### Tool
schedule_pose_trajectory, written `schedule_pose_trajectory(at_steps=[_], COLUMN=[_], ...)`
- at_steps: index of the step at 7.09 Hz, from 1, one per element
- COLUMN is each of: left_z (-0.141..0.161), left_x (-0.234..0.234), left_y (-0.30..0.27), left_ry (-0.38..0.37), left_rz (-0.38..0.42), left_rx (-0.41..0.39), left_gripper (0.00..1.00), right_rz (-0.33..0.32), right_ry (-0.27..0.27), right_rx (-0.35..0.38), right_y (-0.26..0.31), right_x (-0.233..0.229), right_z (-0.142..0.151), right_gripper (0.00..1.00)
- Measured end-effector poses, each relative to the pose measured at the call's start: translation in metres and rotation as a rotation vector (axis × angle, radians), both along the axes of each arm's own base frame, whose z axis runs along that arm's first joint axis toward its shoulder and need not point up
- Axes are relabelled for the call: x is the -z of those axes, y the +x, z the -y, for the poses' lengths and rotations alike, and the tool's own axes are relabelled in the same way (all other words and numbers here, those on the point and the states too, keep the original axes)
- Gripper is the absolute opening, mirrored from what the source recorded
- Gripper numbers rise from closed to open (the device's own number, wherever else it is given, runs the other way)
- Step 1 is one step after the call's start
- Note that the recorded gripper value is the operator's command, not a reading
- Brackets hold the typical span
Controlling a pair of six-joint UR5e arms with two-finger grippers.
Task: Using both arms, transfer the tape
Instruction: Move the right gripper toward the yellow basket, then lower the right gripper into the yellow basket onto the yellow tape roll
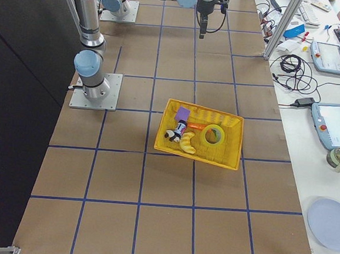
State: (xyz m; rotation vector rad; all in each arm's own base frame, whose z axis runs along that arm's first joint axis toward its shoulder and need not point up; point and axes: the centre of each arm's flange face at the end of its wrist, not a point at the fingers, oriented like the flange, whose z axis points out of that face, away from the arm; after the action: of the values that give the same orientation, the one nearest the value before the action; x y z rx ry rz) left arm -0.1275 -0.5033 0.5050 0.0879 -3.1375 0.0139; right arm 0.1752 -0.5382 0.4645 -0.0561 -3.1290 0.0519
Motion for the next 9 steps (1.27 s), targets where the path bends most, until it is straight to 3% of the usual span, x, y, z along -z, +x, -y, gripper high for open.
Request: schedule_pose_trajectory(at_steps=[3, 5, 7, 9], left_z=[0.000, -0.001, -0.001, -0.002], left_x=[0.001, 0.001, 0.003, 0.005], left_y=[0.000, 0.000, 0.000, 0.000], left_ry=[0.001, 0.002, 0.006, 0.008], left_rz=[0.000, 0.000, 0.000, 0.000], left_rx=[-0.001, -0.001, -0.001, -0.001], left_gripper=[1.00, 1.00, 1.00, 1.00], right_rz=[-0.002, -0.008, -0.013, 0.070], right_ry=[-0.001, -0.019, -0.003, 0.002], right_rx=[-0.015, -0.109, -0.169, -0.198], right_y=[-0.004, -0.043, -0.153, -0.260], right_x=[0.001, 0.004, 0.027, 0.080], right_z=[0.002, 0.020, 0.053, 0.084], right_gripper=[1.00, 1.00, 1.00, 1.00])
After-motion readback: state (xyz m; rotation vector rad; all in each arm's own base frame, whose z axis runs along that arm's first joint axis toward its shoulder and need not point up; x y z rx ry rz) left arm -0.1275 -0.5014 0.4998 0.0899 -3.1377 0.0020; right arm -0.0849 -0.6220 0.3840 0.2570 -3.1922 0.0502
